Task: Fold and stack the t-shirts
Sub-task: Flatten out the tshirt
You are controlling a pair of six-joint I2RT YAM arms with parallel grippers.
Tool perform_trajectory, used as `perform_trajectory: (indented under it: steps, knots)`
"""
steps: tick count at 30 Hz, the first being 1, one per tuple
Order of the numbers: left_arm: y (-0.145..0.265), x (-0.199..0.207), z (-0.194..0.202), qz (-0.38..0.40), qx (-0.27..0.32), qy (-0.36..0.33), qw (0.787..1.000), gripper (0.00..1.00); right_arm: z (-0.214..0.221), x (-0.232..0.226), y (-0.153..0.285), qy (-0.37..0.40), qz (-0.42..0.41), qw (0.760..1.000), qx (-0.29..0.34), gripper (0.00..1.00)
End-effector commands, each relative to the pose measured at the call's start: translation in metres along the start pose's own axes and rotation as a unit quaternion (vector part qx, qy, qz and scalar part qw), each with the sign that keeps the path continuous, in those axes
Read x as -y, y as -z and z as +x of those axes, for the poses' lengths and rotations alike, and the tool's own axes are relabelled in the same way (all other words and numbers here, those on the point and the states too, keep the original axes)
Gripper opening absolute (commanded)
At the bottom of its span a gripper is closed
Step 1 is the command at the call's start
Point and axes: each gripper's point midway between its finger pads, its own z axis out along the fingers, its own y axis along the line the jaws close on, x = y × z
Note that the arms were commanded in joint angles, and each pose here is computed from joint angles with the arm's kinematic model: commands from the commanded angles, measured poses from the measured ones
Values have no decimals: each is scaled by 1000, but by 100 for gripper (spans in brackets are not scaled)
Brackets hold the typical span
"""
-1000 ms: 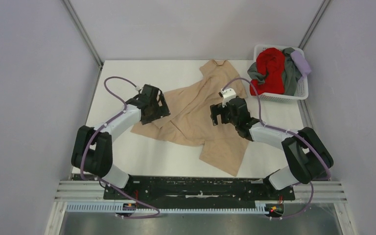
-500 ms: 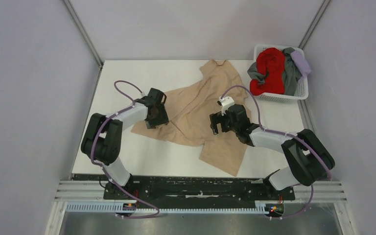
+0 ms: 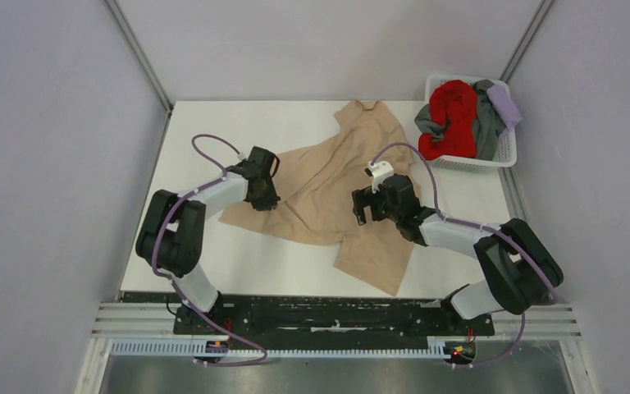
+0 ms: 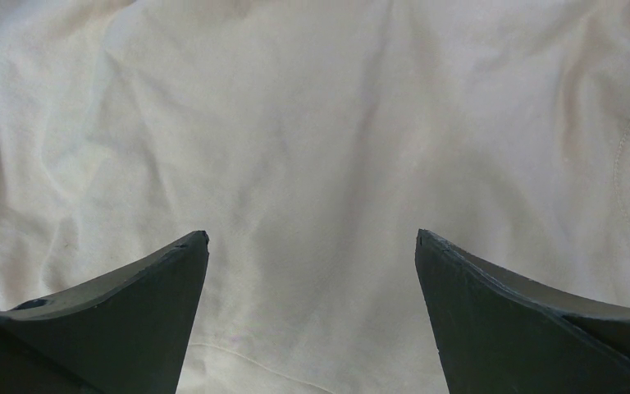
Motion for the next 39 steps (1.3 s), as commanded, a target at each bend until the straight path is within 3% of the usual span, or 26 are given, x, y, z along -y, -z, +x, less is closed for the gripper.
perform_trajectory:
  steps: [1, 14, 16, 18, 22, 31, 39]
  knots:
    - [13, 10, -14, 19, 26, 12, 999, 18, -9, -3, 5, 6, -4, 1000, 17, 99]
    - [29, 4, -20, 6, 38, 11, 999, 22, 5, -20, 4, 20, -28, 999, -2, 99]
    - [29, 5, -22, 6, 40, 11, 999, 18, 8, -22, 4, 21, -30, 999, -5, 99]
    - [30, 8, -28, 9, 48, 13, 999, 4, 11, -24, 4, 21, -32, 999, -8, 99]
    - [30, 17, -43, 20, 72, 16, 997, 2, 18, -20, 3, 23, -23, 999, -16, 99]
    - [48, 20, -115, -11, 182, 19, 983, 2, 30, -18, 3, 31, -20, 999, -26, 99]
    - [30, 19, -195, -51, 234, -2, 971, 2, 34, -13, 4, 40, -11, 999, -25, 99]
